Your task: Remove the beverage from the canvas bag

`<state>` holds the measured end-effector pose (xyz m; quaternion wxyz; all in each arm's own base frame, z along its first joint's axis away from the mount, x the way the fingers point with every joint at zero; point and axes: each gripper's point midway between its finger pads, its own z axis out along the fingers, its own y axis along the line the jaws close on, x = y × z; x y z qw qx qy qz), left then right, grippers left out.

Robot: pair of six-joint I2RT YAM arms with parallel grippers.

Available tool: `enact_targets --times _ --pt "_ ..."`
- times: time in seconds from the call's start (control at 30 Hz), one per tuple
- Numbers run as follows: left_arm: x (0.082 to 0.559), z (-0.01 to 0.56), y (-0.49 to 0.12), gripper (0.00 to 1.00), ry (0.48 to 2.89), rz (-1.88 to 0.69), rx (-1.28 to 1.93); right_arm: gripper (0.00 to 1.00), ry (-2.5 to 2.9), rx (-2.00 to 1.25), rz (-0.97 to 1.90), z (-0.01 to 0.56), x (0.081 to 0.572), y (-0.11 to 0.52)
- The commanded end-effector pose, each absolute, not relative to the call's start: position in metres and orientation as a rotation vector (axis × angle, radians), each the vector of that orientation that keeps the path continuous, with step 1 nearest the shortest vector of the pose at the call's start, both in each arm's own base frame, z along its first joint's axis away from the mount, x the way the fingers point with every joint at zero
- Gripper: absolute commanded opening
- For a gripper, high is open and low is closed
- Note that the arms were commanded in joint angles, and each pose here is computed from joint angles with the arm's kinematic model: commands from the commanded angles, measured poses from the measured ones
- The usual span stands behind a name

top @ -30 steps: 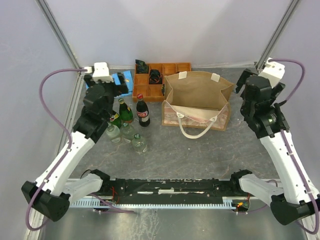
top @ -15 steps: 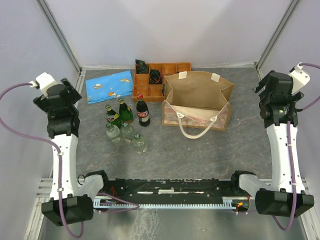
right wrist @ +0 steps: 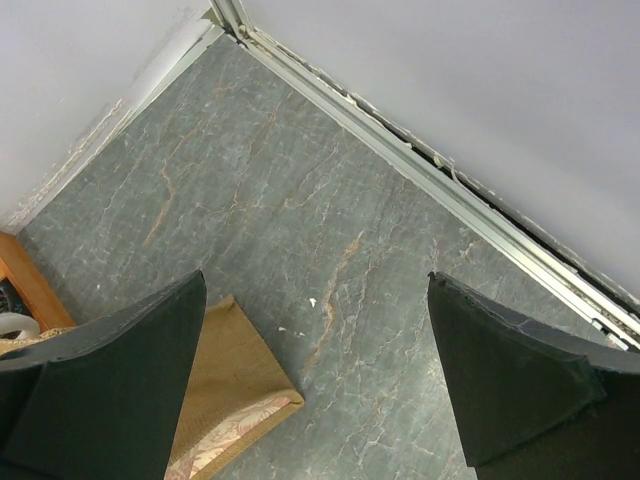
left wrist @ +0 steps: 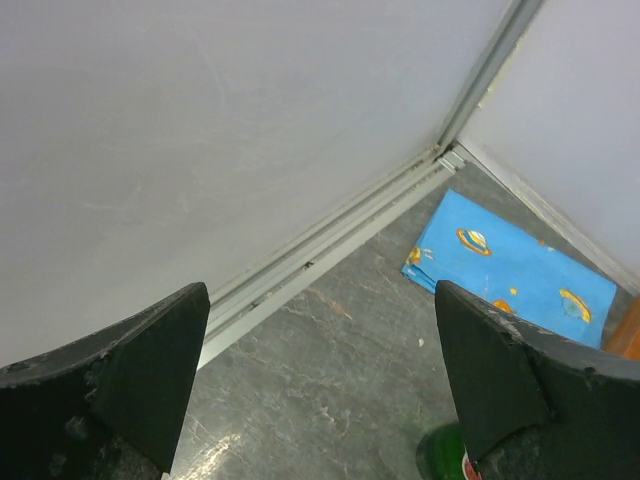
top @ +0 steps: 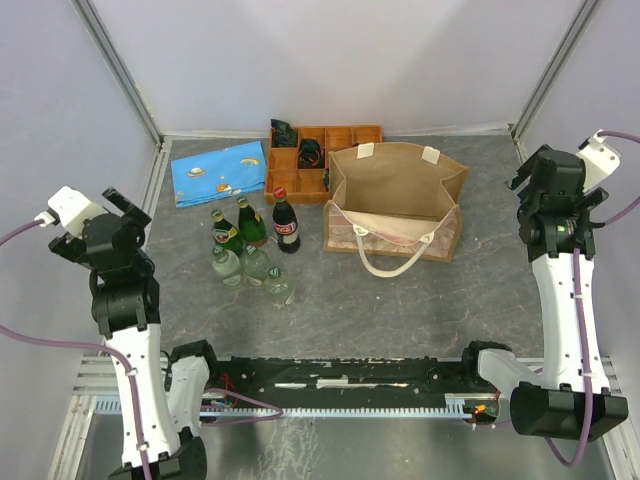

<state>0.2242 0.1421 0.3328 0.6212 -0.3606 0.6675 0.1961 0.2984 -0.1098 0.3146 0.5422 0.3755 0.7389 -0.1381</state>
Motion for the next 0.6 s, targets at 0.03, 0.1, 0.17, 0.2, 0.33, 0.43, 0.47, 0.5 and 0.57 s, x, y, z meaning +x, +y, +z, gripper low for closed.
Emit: enact_targets --times 0.03,0.1,0.17,0.2,0.33,0.43,0.47,0.5,0.57 --pt "0.217 0.344 0.151 0.99 1.458 0.495 -0.888 0.99 1.731 0.891 -0.312 0.319 0.303 -0.11" --pt "0.216 0.343 0.151 0.99 1.458 0.497 -0.89 0.99 1.731 0.892 -0.315 0.319 0.302 -0.11" --pt "0.215 0.341 0.15 0.99 1.455 0.492 -0.894 0.99 1.73 0.894 -0.318 0.319 0.3 -0.11" --pt "0.216 0.339 0.15 0.99 1.459 0.49 -0.896 0.99 1.728 0.894 -0.317 0.32 0.299 -0.11" --pt "0.217 0.336 0.15 0.99 1.46 0.488 -0.905 0.99 1.725 0.891 -0.314 0.32 0.298 -0.11" --pt "0.214 0.334 0.153 0.99 1.451 0.508 -0.931 0.99 1.725 0.892 -0.31 0.319 0.298 -0.109" --pt "0.213 0.333 0.154 0.99 1.451 0.516 -0.936 0.99 1.726 0.89 -0.309 0.318 0.298 -0.109" --pt "0.213 0.332 0.154 0.99 1.457 0.522 -0.935 0.99 1.728 0.89 -0.31 0.317 0.298 -0.109" --pt "0.215 0.33 0.153 0.99 1.468 0.515 -0.924 0.99 1.726 0.89 -0.308 0.317 0.298 -0.109"
